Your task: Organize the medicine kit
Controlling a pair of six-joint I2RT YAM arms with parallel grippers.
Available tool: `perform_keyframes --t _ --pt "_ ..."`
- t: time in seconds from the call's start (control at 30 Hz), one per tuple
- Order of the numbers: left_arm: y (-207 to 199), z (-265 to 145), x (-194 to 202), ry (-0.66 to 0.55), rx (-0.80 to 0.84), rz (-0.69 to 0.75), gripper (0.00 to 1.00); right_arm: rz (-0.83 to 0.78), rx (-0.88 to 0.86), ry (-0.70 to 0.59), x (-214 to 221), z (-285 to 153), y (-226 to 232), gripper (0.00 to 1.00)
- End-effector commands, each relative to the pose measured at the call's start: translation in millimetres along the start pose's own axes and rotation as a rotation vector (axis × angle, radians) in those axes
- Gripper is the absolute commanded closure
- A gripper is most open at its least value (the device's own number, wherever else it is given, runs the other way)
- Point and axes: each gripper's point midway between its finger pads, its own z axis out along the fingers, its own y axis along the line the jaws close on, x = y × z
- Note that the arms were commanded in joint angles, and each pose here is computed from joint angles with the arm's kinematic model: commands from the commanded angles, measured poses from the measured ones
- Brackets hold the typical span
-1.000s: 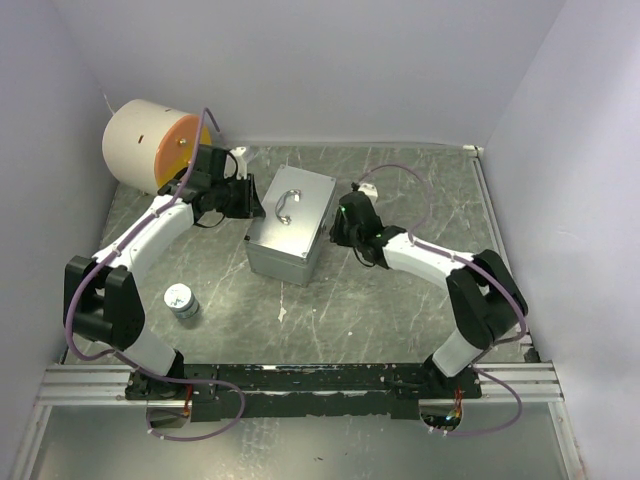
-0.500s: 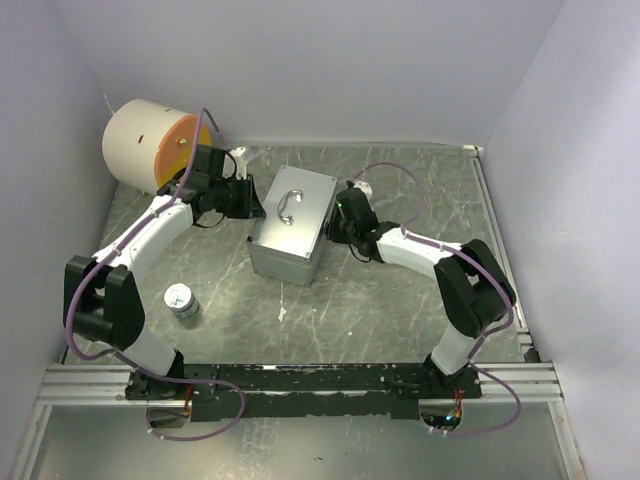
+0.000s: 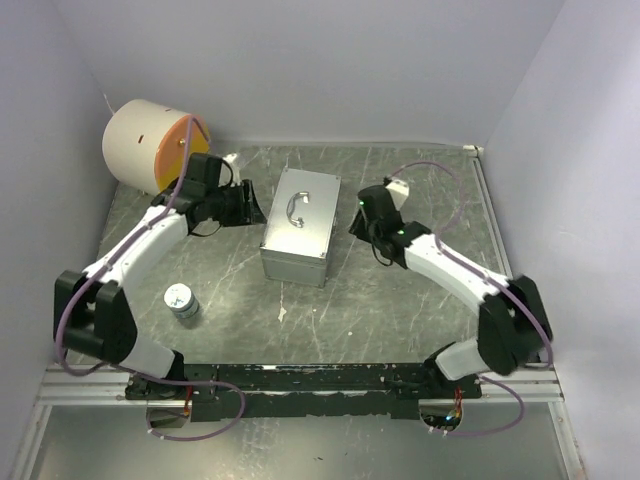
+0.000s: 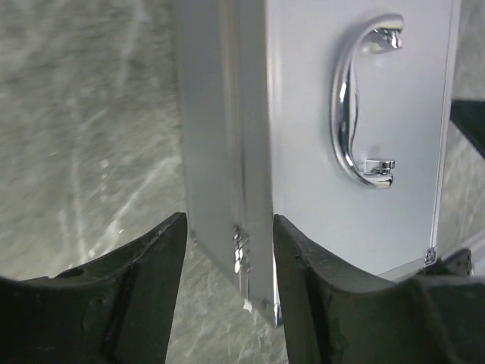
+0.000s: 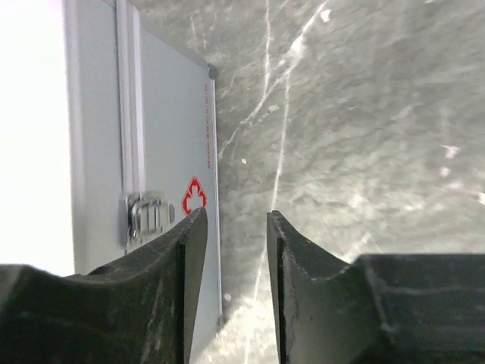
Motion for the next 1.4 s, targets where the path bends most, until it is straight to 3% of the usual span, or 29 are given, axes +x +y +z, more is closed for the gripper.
perform_keyframes --t 0.0,0.17,0.23,0.27,0.43,0.63,0.87,1.07,1.37 --pt "23 -59 -30 -0.195 -0.242 0.029 0.36 0.001 0.061 -0.077 -19 -45 -31 0.58" --pt "-2 -126 -51 -0.410 -0.213 0.110 0.21 -0.030 -0.004 -0.160 -47 -109 -41 0.31" --pt "-7 -154 -52 -0.480 -0.224 0.135 0.01 -0.005 -0.033 -0.206 -59 -138 -46 0.10" --pt "-8 -168 -51 -0.509 -0.235 0.136 0.00 0.008 -0.049 -0.229 -65 -153 -49 0.01" --pt "-12 -230 -33 -0.649 -0.260 0.117 0.00 0.051 -0.078 -0.303 -84 -214 -68 0.00" --pt "-10 -272 1 -0.753 -0.251 0.096 0.00 0.025 -0.016 -0.310 -82 -249 -100 0.00" --pt "1 -310 32 -0.810 -0.298 0.052 0.00 0.011 -0.063 -0.409 -91 -292 -120 0.00" --pt "4 -323 45 -0.798 -0.325 0.062 0.00 0.024 -0.085 -0.451 -93 -309 -128 0.00" --pt "-2 -321 51 -0.787 -0.280 0.073 0.00 0.018 -0.139 -0.421 -84 -298 -116 0.00"
